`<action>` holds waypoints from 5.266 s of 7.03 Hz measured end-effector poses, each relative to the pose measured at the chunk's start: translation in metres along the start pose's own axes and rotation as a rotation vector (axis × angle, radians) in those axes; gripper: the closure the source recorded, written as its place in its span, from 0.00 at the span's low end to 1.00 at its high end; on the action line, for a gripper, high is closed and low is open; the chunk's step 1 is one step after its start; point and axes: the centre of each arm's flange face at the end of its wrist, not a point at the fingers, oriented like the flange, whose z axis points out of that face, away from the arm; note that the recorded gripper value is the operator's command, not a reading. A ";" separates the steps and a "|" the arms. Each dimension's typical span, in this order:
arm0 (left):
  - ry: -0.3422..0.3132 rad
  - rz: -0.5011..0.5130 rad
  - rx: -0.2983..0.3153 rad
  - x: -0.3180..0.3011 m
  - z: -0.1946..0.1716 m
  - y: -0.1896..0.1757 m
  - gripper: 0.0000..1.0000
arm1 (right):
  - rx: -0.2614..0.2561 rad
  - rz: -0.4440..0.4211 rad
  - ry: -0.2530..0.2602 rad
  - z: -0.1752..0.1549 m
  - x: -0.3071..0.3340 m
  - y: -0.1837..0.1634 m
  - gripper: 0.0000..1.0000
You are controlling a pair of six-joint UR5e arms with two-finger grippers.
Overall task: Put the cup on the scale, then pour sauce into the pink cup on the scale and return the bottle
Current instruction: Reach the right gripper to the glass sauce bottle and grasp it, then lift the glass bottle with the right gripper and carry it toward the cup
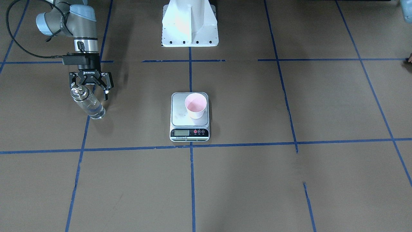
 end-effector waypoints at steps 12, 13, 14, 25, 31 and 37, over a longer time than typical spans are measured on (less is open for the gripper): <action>0.000 -0.001 -0.002 0.000 0.001 0.002 0.00 | 0.173 -0.002 -0.032 0.019 0.002 0.003 0.73; 0.000 -0.002 -0.004 -0.001 0.001 0.003 0.00 | 0.174 0.000 -0.033 0.019 0.001 0.003 0.98; 0.000 -0.004 -0.007 -0.001 0.002 0.005 0.00 | 0.175 0.002 -0.035 0.018 0.000 0.002 1.00; 0.128 -0.198 -0.081 -0.049 0.024 0.100 0.00 | 0.294 -0.123 -0.047 -0.003 -0.040 -0.036 1.00; 0.112 -0.333 -0.138 -0.097 0.047 0.139 0.00 | 0.299 -0.248 -0.068 -0.009 -0.075 -0.046 1.00; 0.116 -0.341 -0.146 -0.097 0.050 0.145 0.00 | 0.270 -0.557 -0.125 -0.024 -0.106 -0.072 1.00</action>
